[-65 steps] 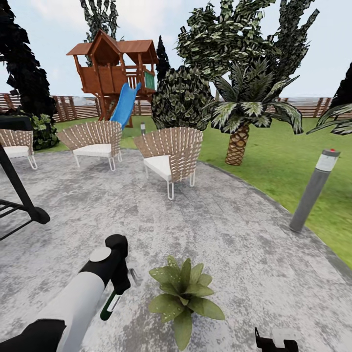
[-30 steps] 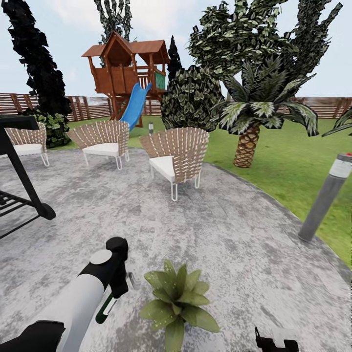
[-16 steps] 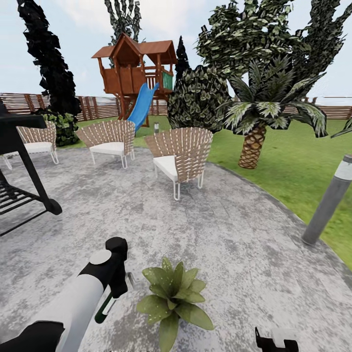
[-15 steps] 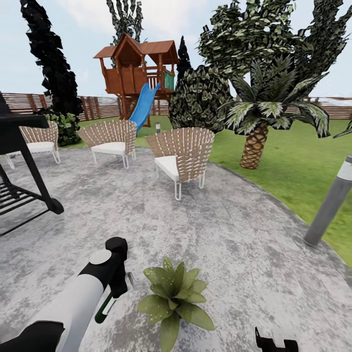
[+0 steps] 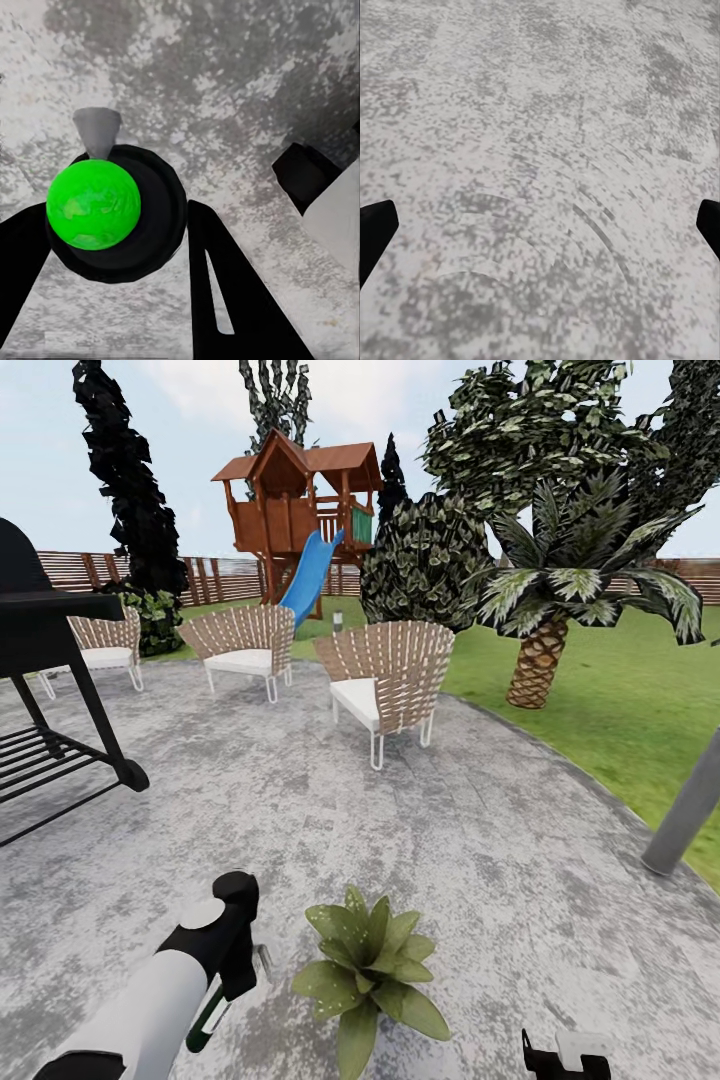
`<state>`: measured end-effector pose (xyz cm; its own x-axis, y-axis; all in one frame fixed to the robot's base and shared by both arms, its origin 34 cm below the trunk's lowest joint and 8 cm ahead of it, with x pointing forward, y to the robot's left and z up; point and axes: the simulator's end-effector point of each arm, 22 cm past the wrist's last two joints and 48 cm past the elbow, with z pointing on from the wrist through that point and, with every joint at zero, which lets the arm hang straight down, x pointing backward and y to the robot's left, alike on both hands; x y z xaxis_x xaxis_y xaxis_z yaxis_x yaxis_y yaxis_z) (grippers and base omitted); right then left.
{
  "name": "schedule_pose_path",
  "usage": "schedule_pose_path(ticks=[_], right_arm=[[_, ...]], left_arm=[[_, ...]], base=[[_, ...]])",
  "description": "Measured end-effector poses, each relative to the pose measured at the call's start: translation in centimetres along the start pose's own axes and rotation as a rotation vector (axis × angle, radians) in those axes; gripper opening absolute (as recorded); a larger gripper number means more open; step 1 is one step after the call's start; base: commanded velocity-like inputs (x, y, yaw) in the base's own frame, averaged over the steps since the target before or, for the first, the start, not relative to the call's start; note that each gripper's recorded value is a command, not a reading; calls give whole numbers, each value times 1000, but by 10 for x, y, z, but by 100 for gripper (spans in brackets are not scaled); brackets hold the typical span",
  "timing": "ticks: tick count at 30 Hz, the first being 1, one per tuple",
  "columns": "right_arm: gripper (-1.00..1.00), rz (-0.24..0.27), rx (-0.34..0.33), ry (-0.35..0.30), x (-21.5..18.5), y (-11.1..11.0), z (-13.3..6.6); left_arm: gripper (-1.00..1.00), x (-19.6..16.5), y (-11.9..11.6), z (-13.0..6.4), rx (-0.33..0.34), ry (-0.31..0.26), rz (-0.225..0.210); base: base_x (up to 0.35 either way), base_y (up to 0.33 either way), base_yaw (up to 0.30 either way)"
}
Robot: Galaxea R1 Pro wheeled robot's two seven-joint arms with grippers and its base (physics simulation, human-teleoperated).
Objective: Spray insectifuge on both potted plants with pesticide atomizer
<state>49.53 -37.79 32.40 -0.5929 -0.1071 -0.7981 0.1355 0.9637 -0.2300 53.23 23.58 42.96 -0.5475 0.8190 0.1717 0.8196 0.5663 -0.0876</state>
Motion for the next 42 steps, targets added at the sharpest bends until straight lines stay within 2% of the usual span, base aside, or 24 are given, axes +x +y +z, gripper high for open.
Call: schedule_pose_path(ticks=[6,9,13,16,18,22,25,28,31,33,35,42], right_arm=[[100,-2,-4,0,0,1,0],[100,-2,-5,0,0,1,0],[100,-2,-4,0,0,0,0],[100,-2,-3,0,0,0,0],[100,-2,-3,0,0,0,0],[100,-2,-3,1,0,0,0],[100,-2,-3,1,0,0,0],[100,-2,-3,1,0,0,0],[100,-1,-2,0,0,0,0],[100,-1,0,0,0,-2,0],[100,-1,1,0,0,-2,0],[100,-2,-2,0,0,0,0]], left_arm=[[-100,0,-2,8,1,-24,-14],[-100,2,3,8,6,-45,-45],[-100,3,18,7,-43,-67,-81],[-100,14,25,11,-46,-65,-110],[-100,33,31,23,-35,-50,-148],[-100,28,30,43,-43,-94,-199],[-100,11,17,48,-26,-120,-196],[-100,6,4,55,-2,-113,-180],[-100,12,-7,66,29,-97,-157],[-100,29,-15,83,52,-70,-128],[-100,38,-18,90,56,-61,-120],[-100,27,11,74,-30,-128,-160]], base=[[0,0,0],[0,0,0],[0,0,0],[0,0,0],[0,0,0],[0,0,0],[0,0,0],[0,0,0],[0,0,0],[0,0,0],[0,0,0],[0,0,0]])
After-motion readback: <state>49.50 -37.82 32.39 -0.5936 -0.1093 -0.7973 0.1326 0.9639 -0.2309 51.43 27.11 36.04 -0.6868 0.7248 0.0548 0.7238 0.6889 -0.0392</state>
